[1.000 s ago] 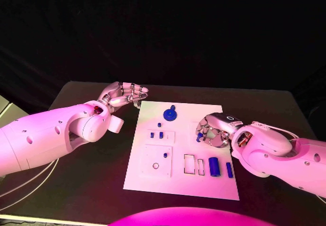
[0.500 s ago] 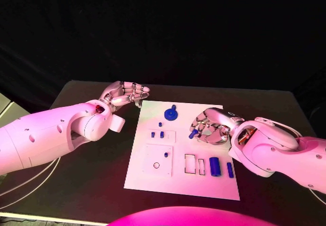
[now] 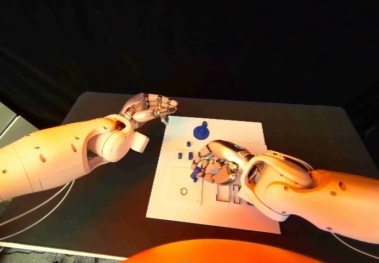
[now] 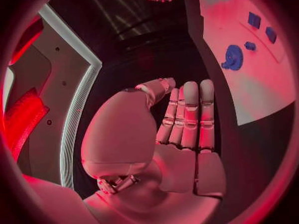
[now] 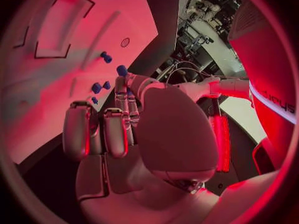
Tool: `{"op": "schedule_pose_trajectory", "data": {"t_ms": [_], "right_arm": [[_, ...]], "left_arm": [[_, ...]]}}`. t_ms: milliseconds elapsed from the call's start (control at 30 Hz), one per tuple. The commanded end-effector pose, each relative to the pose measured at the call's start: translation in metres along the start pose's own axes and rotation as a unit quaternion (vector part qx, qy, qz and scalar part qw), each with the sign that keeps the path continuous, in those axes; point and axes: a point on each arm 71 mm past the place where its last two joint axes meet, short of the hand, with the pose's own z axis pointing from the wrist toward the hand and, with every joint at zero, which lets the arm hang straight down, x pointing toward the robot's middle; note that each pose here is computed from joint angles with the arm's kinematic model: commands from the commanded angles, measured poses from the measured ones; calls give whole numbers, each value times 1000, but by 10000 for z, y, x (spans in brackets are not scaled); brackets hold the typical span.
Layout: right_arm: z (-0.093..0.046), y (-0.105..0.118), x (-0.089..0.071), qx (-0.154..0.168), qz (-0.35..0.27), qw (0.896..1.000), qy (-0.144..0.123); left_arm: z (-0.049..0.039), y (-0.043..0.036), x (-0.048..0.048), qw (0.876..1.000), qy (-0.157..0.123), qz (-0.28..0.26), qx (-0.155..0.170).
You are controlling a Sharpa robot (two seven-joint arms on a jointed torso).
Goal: Assemble the parts on the task board
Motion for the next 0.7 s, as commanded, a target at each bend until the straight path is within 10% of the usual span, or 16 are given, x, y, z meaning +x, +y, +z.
{"op": "schedule_pose_trajectory", "data": {"t_ms": [33,700], "right_arm": [[29,70,117,-41,-35,999,4],[109,146,489,-63,-64,996,30]], "left_arm": [[5,-9,33,1000,10,-4,3],[4,-10,42,1000,12,-4,3]]}}
